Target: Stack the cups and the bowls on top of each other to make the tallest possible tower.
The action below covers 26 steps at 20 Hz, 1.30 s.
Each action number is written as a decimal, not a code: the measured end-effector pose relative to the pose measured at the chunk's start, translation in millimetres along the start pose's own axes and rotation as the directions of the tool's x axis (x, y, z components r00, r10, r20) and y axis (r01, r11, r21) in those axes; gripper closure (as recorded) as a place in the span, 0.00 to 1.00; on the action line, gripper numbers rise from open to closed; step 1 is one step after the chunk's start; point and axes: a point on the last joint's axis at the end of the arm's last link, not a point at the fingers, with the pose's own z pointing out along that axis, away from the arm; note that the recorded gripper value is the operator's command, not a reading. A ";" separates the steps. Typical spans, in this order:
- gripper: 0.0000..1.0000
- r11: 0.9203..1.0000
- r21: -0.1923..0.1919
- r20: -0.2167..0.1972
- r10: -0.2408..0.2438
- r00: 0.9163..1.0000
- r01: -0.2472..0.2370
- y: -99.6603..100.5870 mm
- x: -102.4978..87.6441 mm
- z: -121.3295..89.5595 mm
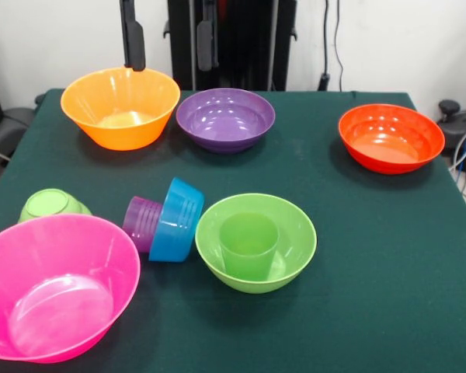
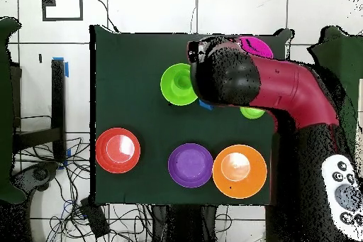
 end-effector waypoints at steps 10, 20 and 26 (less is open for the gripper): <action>0.00 0.999 0.018 0.119 0.025 0.993 -0.027 -13.7 14.1 16.7; 0.00 0.999 0.020 0.186 0.037 0.982 -0.042 -13.0 23.6 41.1; 0.00 0.999 0.005 0.164 0.046 0.985 -0.048 -11.1 33.8 56.3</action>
